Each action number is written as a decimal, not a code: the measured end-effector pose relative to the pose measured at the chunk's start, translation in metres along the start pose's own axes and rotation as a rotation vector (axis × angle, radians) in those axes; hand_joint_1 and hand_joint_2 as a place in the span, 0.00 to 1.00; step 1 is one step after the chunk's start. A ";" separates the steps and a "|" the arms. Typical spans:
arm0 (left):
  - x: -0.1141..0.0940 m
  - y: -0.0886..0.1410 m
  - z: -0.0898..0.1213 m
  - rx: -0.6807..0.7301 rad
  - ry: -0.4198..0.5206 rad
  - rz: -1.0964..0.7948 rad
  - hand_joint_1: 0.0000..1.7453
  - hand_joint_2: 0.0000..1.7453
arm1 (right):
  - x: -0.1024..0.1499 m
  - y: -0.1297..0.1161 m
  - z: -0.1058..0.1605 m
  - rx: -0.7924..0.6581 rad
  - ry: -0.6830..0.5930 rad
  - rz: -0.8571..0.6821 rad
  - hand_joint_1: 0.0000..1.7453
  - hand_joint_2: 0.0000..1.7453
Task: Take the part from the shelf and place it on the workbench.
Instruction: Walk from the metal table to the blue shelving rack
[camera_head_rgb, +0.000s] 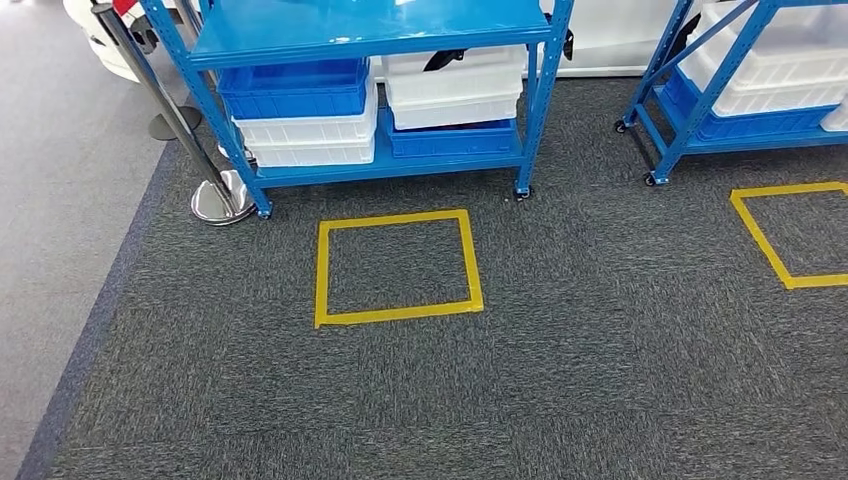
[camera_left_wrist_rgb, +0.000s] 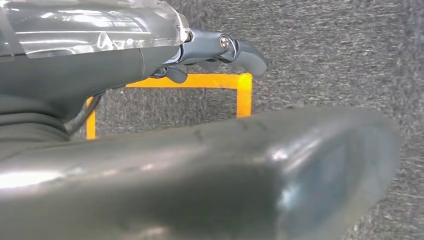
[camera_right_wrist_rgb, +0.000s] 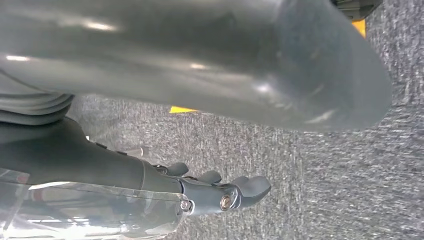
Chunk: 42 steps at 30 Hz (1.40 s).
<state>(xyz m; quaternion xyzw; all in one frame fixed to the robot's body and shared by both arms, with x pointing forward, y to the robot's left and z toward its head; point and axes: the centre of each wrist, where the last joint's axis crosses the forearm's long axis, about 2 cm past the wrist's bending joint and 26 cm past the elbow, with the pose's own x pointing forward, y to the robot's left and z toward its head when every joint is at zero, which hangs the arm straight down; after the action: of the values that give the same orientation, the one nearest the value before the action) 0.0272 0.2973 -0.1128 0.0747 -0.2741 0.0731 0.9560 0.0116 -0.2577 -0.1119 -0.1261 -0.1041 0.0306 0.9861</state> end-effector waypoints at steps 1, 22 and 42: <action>-0.001 0.000 0.000 0.000 0.001 0.000 0.00 0.00 | 0.000 0.000 0.000 0.000 0.000 0.000 0.00 0.00; 0.000 -0.006 0.001 -0.011 0.006 0.006 0.00 0.00 | -0.003 -0.002 0.000 0.001 0.015 0.008 0.00 0.00; -0.001 -0.005 0.001 -0.011 0.008 0.003 0.00 0.00 | 0.003 0.000 -0.001 0.012 0.001 0.004 0.00 0.00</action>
<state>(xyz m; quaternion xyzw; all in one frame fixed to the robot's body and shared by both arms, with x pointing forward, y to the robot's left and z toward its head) 0.0268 0.2925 -0.1129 0.0685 -0.2707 0.0734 0.9574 0.0148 -0.2574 -0.1118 -0.1206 -0.1031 0.0330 0.9868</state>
